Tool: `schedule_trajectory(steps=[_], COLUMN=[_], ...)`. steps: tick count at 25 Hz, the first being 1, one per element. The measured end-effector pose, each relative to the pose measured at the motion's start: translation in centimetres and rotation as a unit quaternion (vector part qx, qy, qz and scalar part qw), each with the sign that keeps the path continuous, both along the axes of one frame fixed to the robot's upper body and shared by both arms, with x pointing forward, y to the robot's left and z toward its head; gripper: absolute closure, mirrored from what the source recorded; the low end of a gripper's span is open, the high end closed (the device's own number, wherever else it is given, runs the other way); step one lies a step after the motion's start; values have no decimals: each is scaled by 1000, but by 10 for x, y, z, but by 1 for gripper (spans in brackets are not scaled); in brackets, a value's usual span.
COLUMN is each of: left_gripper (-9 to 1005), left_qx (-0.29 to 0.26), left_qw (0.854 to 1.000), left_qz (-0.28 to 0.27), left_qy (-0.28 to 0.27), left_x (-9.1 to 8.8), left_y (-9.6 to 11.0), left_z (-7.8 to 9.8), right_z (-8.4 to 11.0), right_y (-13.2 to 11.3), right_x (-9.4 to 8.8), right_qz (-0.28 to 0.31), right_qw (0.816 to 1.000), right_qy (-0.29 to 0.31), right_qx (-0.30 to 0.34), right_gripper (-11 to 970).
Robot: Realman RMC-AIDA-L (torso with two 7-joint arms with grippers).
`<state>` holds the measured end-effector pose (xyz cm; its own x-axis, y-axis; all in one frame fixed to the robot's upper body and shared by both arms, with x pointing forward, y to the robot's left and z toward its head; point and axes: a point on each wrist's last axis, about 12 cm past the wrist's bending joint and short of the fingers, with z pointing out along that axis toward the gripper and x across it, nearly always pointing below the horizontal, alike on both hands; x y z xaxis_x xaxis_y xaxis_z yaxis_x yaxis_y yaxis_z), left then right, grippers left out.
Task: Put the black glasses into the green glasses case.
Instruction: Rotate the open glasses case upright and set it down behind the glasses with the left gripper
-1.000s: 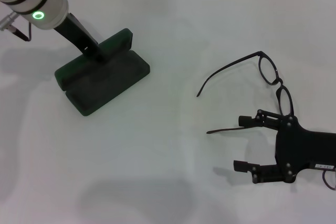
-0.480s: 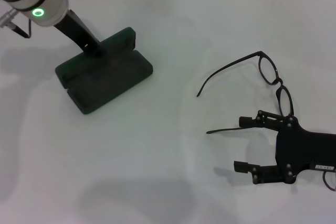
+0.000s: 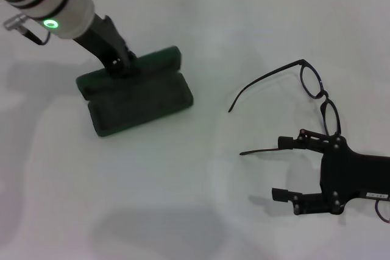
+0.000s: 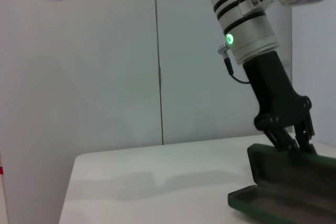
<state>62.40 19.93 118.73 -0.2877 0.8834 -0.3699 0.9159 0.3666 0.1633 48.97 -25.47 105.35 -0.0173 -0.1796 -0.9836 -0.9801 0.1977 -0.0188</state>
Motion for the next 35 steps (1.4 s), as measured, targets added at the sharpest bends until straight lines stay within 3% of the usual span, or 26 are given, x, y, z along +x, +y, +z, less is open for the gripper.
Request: schedule_trajectory(steps=[3,4,9,23,35], left_gripper=[792,792,791,792,791], left_qx=[8,11,0,5,13], left_qw=[999,998,994,989,987], left_qz=[-31,-68,-109,-147,-156], left_qy=[-6,-12,-20,-23,-32], left_x=[-3,-6,-10,-15,-16], left_y=[-8,-16,-28,-52,-57], left_z=[0,2,8,2,-3], right_z=[0,0,-1,-1,-2], right_y=[1,1,2,1,1], right_x=[0,-1,-1,-3,-4], right_qz=[2,3,5,7,7], right_qw=[1000,1000,1000,1000,1000], right_qy=[1,1,2,2,3], right_qx=[0,0,-1,1,0], right_gripper=[86,86,86,86,86])
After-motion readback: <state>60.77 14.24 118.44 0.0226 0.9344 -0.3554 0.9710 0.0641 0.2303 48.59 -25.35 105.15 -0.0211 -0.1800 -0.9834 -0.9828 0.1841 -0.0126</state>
